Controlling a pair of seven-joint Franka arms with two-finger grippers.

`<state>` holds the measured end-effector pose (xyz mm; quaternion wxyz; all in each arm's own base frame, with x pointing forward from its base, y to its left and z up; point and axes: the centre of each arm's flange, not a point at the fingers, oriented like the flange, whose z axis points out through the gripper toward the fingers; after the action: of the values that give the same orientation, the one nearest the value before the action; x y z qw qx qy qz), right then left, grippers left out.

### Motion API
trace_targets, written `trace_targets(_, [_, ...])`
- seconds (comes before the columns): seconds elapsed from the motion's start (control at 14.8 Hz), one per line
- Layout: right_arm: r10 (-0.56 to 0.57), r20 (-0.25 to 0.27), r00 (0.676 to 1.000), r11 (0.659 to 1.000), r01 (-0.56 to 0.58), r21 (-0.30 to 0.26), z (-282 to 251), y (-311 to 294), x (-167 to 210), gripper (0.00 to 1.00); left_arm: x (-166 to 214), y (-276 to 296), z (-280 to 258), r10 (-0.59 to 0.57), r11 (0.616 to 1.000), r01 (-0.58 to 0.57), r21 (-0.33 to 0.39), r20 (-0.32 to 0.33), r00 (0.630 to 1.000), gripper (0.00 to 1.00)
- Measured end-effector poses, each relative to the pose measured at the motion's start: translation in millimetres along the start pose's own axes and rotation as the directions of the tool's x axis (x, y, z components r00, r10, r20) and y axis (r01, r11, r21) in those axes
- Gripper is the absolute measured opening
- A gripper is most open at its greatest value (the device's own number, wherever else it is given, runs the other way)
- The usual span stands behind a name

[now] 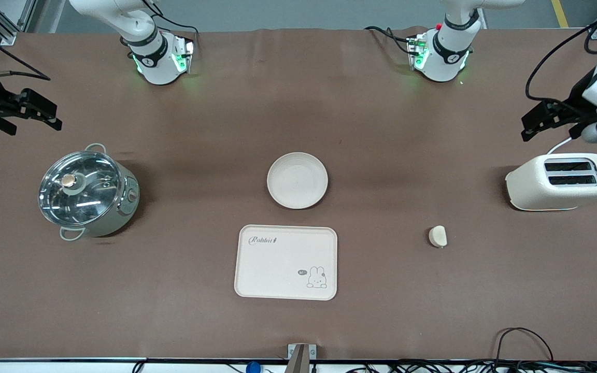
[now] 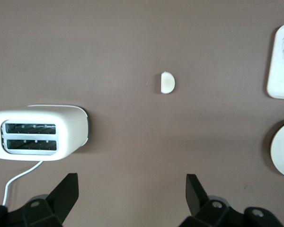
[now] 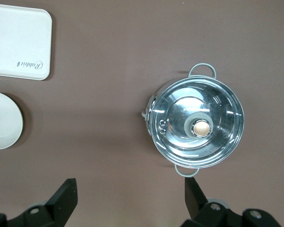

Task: Place bun in plate and plate on tray

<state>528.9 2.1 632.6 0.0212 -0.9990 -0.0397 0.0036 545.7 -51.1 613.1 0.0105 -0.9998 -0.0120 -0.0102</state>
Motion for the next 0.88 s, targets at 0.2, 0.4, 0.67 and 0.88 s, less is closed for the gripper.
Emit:
trace_targets(0.2, [-0.010,0.013,1.000,1.000,0.011,-0.004,14,-7,11,1.00,28,5,60,0.002,1.000,-0.003,0.012,0.082,0.997,1.00])
trace_targets(0.4, [-0.050,0.024,0.998,0.999,0.050,-0.001,40,-34,31,1.00,68,16,145,0.010,1.000,-0.012,0.017,0.104,0.994,1.00])
trace_targets(0.67, [-0.083,0.069,0.994,0.996,0.079,0.049,92,-70,59,1.00,98,45,245,-0.015,1.000,0.015,0.011,0.071,0.997,1.00])
trace_targets(0.88, [-0.111,0.100,0.989,0.992,0.104,0.071,131,-98,75,1.00,98,68,302,-0.027,1.000,0.027,-0.012,0.023,0.999,1.00])
